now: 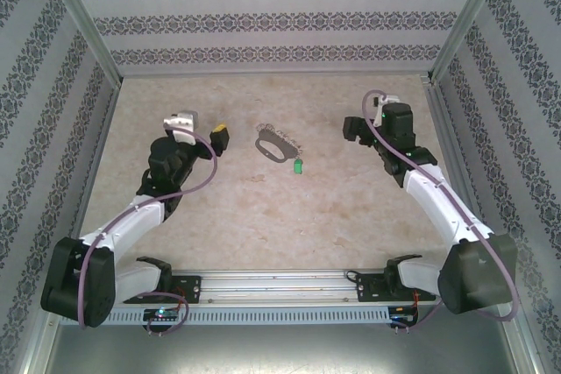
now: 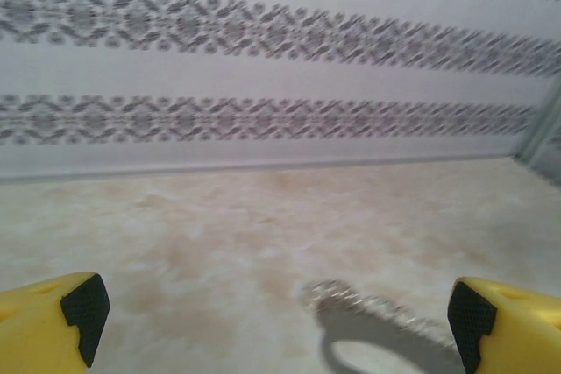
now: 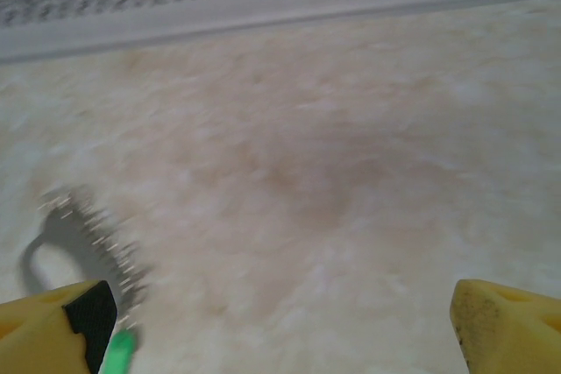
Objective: Put the keys on the keyring
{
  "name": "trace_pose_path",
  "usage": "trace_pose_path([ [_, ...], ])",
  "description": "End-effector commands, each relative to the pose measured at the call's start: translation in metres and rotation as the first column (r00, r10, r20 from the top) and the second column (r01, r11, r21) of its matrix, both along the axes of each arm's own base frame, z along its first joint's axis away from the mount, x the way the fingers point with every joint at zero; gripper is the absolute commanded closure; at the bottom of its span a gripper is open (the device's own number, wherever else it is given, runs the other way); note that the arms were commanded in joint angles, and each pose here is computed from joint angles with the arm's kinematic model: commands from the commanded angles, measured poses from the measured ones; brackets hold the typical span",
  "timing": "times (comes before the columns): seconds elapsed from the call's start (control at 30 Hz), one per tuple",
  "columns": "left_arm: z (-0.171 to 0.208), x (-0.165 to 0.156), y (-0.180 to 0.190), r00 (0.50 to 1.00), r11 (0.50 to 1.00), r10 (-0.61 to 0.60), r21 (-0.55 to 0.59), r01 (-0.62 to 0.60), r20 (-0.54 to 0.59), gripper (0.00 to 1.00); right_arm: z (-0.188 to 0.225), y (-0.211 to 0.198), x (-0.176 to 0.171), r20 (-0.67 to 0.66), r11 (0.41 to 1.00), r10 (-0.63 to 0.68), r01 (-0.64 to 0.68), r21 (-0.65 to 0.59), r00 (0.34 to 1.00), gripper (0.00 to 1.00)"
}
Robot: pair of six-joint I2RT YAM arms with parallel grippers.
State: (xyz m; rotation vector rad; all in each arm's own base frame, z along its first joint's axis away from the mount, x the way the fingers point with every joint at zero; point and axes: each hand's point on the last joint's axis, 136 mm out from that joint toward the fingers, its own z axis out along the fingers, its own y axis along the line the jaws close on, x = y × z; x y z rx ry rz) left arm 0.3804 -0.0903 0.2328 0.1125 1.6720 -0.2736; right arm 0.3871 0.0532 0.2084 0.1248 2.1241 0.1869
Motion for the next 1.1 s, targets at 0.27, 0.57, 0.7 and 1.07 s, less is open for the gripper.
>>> trace_pose_path([
  [0.27, -0.060, -0.013, 0.064, 0.968, 0.931, 0.253, 0.275, -0.241, -0.007, 0.00, -0.011, -0.075, 0.002, 0.179, 0.943, -0.245, 0.277, -0.183, 0.953, 0.02],
  [0.57, -0.113, -0.007, 0.079, 0.953, 0.926, 0.293, 0.272, -0.263, -0.077, 0.00, -0.043, -0.088, 0.000, 0.200, 0.928, -0.240, 0.285, -0.241, 0.950, 0.02],
  [0.7, -0.123, -0.004, 0.081, 0.951, 0.924, 0.298, 0.273, -0.267, -0.079, 0.00, -0.052, -0.084, 0.001, 0.232, 0.943, -0.212, 0.261, -0.206, 0.949, 0.02],
  [1.07, -0.138, 0.004, 0.085, 0.960, 0.946, 0.261, 0.224, -0.234, -0.104, 0.00, -0.098, -0.050, -0.010, 0.338, 0.976, -0.020, 0.091, -0.196, 0.941, 0.02],
])
